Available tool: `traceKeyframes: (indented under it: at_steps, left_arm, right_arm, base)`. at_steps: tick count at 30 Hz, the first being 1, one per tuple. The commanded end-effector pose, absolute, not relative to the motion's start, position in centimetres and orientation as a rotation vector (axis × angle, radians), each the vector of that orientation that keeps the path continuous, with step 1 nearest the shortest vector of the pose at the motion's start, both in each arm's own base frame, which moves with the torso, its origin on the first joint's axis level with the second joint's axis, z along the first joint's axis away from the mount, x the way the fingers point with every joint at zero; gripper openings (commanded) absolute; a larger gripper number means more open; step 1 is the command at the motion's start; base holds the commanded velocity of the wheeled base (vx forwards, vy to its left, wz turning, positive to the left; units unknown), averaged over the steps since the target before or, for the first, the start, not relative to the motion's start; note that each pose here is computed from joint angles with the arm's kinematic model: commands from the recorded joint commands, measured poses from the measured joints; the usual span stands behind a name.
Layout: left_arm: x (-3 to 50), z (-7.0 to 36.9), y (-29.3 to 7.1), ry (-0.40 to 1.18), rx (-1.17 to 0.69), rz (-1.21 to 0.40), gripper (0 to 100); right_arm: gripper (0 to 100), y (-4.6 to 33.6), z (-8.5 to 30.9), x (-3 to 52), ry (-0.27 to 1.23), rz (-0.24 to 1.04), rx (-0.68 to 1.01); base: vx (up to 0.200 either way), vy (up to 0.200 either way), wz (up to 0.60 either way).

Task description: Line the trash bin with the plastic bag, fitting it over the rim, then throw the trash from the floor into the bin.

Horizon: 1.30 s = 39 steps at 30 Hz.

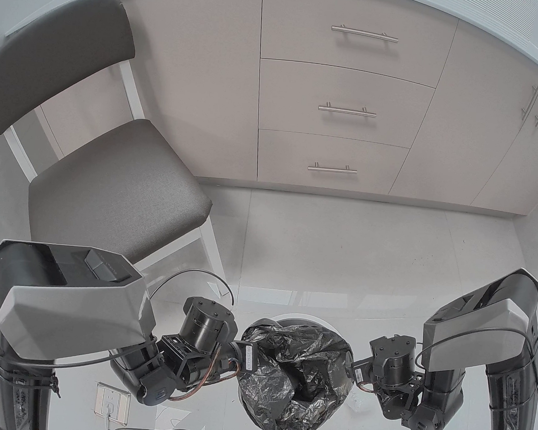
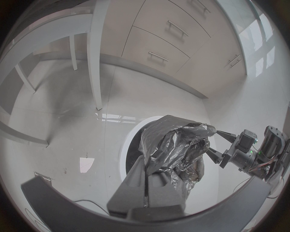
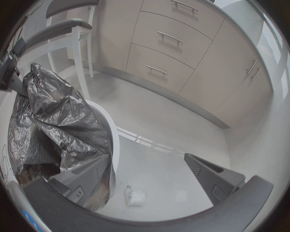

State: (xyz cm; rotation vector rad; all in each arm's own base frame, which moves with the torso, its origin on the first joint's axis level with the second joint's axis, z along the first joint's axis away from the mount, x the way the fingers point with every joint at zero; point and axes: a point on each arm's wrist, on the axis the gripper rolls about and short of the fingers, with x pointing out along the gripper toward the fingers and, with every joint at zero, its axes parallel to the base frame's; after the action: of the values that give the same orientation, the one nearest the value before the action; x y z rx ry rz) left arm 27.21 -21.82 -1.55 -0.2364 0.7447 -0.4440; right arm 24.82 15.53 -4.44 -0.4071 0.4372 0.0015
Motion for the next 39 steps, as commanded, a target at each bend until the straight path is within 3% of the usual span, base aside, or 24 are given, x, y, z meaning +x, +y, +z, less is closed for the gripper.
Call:
traceKeyframes:
  at_steps: [1,35,36,39]
  left_arm:
    - [28.0,-2.1,-21.7,0.741,-0.226,-0.435,0]
    - [32.4,-2.7,-21.2,0.697,-0.155,-0.403,0]
    - [32.4,-2.7,-21.2,0.695,-0.156,-0.403,100]
    - [32.6,-2.7,-21.3,0.698,-0.155,-0.404,100]
  right_arm:
    - [100,15.8,-4.7,25.4,0.417,-0.005,-0.389]
    - [100,16.4,-6.3,28.8,0.359,-0.082,-0.178]
    - [100,16.5,-6.3,28.8,0.358,-0.08,-0.175]
    - [100,16.3,-6.2,29.0,0.353,-0.089,-0.165]
  base:
    - [0.0,0.0,0.0]
    - [0.0,0.0,0.0]
    - [0.0,0.0,0.0]
    - [0.0,0.0,0.0]
